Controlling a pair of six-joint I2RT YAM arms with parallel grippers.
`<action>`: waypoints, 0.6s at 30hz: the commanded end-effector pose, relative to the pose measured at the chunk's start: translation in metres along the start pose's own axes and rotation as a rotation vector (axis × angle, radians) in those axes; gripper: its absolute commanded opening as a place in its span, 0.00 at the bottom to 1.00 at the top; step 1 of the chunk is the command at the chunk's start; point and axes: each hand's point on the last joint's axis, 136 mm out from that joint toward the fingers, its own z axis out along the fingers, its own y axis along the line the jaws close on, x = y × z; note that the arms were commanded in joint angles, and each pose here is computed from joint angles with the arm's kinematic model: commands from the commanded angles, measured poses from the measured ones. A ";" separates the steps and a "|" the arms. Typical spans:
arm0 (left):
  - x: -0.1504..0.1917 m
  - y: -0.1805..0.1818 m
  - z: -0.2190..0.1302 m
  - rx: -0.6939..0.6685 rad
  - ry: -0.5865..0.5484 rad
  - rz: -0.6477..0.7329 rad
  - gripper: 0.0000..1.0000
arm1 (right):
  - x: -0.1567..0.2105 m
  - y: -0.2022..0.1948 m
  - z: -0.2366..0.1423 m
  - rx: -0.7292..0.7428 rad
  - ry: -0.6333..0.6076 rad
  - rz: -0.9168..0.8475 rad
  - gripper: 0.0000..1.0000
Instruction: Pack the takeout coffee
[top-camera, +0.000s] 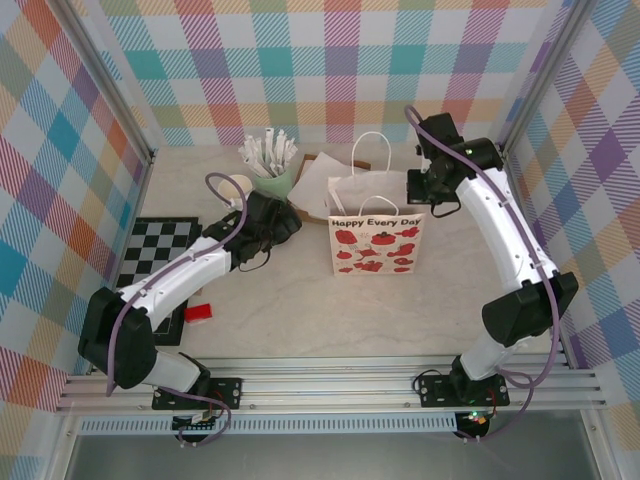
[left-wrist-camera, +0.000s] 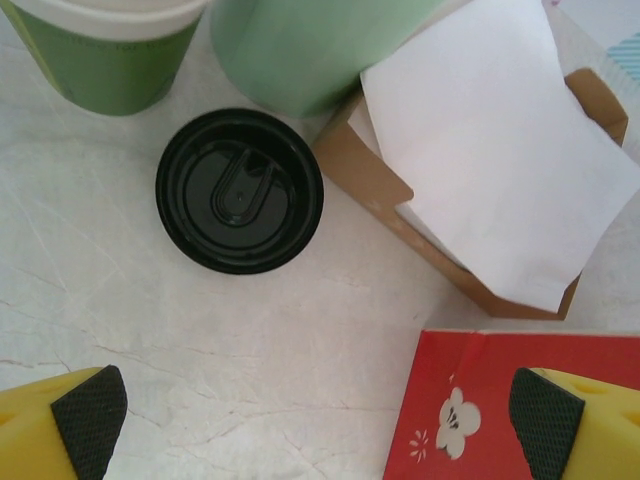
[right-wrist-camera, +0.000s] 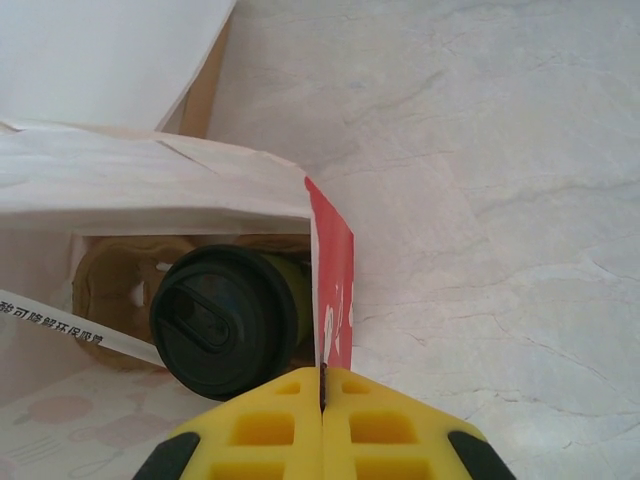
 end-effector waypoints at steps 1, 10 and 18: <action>0.006 -0.013 0.005 0.069 0.045 0.030 1.00 | 0.006 -0.005 -0.003 0.010 0.017 0.021 0.06; -0.007 -0.031 -0.025 0.203 -0.009 0.101 1.00 | 0.021 0.028 -0.001 -0.170 0.085 0.053 0.06; -0.022 -0.078 -0.119 0.430 0.036 0.201 0.99 | 0.018 0.050 -0.014 -0.239 0.046 0.052 0.08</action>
